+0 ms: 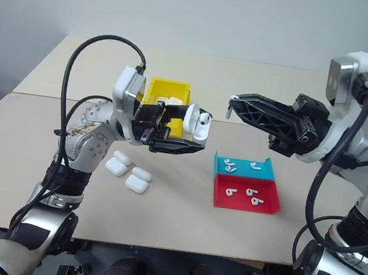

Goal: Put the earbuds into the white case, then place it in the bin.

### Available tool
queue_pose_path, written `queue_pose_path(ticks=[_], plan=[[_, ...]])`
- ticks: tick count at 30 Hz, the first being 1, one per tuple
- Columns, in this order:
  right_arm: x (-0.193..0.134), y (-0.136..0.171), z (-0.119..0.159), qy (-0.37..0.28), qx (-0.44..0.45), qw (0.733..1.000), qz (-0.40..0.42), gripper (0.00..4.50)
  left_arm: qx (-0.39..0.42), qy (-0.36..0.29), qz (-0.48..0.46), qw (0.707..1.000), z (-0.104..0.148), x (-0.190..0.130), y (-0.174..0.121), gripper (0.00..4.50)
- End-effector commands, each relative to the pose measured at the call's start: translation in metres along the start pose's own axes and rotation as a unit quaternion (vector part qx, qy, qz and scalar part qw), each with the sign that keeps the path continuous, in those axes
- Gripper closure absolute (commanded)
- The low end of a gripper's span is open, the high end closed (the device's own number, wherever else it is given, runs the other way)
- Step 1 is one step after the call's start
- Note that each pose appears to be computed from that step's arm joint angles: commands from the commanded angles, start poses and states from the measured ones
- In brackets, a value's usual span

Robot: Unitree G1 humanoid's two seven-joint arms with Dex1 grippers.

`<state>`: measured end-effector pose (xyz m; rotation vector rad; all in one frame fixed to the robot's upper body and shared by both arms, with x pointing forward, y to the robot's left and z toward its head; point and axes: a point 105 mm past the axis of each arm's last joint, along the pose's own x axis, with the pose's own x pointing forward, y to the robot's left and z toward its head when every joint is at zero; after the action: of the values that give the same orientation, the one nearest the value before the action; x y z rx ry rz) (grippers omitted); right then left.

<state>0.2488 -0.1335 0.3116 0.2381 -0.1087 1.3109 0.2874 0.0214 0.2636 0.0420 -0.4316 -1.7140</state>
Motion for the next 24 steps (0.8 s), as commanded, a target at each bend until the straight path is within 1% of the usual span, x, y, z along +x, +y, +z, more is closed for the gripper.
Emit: queue_pose_path(ticks=[1,7,12,24], plan=[[0.006,0.015,0.002,-0.017,-0.007,1.0,0.01,3.57,0.016,-0.006,-0.011,1.0,0.01,0.009,0.0,1.64],[0.008,0.023,-0.001,-0.026,0.014,0.999,0.016,3.57,0.011,-0.005,-0.014,1.0,0.009,0.011,-0.001,1.64],[0.009,0.02,-0.013,0.001,0.022,1.0,-0.003,3.57,0.006,-0.002,-0.009,1.0,0.009,0.011,-0.001,1.64],[0.01,0.016,-0.026,0.037,-0.002,0.999,-0.022,3.57,0.01,-0.004,-0.002,1.0,0.007,0.011,-0.004,1.64]])
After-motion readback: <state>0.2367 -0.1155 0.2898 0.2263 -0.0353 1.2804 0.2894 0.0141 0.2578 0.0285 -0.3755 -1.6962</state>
